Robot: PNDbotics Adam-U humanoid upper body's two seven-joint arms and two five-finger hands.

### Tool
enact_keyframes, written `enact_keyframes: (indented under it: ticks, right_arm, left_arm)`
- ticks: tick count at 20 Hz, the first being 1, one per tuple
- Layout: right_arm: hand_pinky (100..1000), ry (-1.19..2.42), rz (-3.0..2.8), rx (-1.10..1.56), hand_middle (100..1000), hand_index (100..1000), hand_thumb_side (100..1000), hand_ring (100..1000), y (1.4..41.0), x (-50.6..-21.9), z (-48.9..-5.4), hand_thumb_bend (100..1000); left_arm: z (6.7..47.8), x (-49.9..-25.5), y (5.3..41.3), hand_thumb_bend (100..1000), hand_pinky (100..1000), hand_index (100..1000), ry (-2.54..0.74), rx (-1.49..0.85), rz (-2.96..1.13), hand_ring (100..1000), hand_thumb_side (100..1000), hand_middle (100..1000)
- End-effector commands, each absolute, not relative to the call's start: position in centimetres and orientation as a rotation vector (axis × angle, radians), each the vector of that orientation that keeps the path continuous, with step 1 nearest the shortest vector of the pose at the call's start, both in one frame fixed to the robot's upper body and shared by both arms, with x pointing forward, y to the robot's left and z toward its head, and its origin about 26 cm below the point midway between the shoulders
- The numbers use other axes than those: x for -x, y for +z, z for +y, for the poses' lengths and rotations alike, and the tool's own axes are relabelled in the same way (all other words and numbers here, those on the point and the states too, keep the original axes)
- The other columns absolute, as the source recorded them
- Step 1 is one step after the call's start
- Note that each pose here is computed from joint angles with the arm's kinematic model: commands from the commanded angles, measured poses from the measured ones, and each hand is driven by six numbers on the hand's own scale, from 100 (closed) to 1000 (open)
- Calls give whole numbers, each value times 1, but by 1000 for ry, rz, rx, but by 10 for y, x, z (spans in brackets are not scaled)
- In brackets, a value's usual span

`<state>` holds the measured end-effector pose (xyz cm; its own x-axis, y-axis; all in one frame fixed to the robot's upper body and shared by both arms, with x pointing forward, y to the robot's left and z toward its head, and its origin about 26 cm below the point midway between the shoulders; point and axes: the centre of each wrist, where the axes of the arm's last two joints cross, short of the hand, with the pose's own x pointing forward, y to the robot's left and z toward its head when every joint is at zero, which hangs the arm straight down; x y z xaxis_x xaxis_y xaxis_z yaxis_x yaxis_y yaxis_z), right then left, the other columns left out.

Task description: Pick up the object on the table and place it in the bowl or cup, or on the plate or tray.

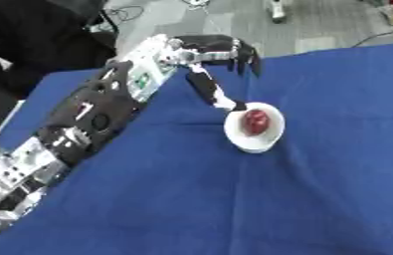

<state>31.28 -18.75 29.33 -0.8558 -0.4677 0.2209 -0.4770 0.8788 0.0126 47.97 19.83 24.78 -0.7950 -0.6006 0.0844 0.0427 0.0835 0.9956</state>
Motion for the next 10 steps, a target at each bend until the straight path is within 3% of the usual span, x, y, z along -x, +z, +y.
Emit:
enact_keyframes:
  ticks: [1, 4, 10]
  right_arm:
    - [368, 86, -2855, -705, 474, 631, 869, 437, 298, -309, -190, 100]
    - [365, 89, -2857, -684, 473, 632, 869, 436, 297, -310, -193, 100]
    - [353, 109, -2857, -635, 468, 634, 869, 431, 293, -310, -200, 100]
  left_arm:
    - [217, -474, 266, 185, 542, 783, -1631, -615, -2004, 628, 547, 768]
    - [226, -468, 261, 101, 527, 787, -1495, -618, -2091, 609, 601, 762]
    - [238, -445, 247, 100, 496, 776, -1182, -546, -2240, 569, 666, 738]
